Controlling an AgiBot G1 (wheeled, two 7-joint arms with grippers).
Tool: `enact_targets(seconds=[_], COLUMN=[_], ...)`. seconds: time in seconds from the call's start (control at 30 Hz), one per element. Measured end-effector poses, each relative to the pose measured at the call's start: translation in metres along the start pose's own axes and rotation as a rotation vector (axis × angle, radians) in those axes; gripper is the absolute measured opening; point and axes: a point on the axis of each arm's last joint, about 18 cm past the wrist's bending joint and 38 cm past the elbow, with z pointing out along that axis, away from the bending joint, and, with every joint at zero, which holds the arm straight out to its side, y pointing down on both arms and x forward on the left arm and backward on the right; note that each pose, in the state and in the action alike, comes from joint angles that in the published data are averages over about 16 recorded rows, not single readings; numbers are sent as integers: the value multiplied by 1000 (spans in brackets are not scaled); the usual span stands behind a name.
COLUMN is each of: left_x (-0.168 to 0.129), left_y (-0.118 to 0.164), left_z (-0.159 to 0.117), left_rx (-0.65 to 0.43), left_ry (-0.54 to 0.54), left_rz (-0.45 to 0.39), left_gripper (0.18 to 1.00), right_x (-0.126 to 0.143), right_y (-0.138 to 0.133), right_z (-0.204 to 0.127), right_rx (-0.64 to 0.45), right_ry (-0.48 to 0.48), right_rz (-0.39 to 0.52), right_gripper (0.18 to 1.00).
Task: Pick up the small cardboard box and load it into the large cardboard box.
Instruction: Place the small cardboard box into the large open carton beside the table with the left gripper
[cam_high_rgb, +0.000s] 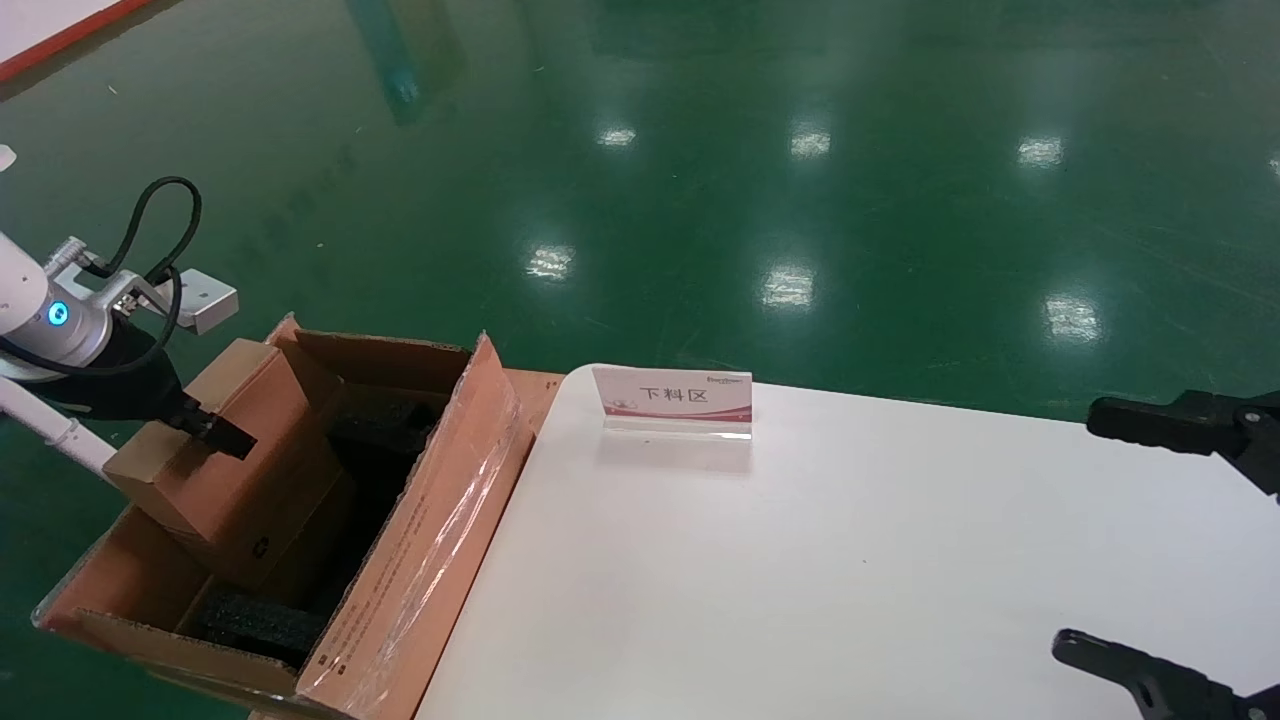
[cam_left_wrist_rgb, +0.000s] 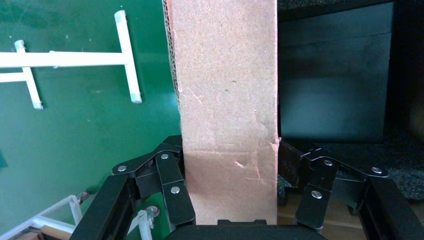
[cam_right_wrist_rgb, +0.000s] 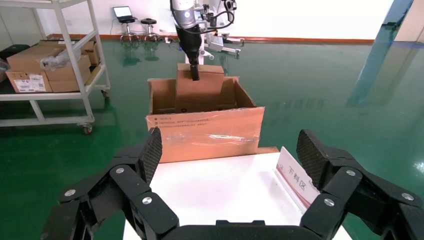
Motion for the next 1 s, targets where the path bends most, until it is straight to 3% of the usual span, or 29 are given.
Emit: enact_targets(seconds=[0.6,1.0], left_x=[3,3], left_y=[3,4], left_z=[12,13], left_rx=[-52,-55], left_ry=[-11,-12], left_rz=[-6,-5], left_gripper=[380,453], right_x=[0,0], right_y=[0,0], right_z=[0,0], right_rx=[0,0], right_ry=[0,1], right_rz=[0,0], right_gripper=[1001,1001])
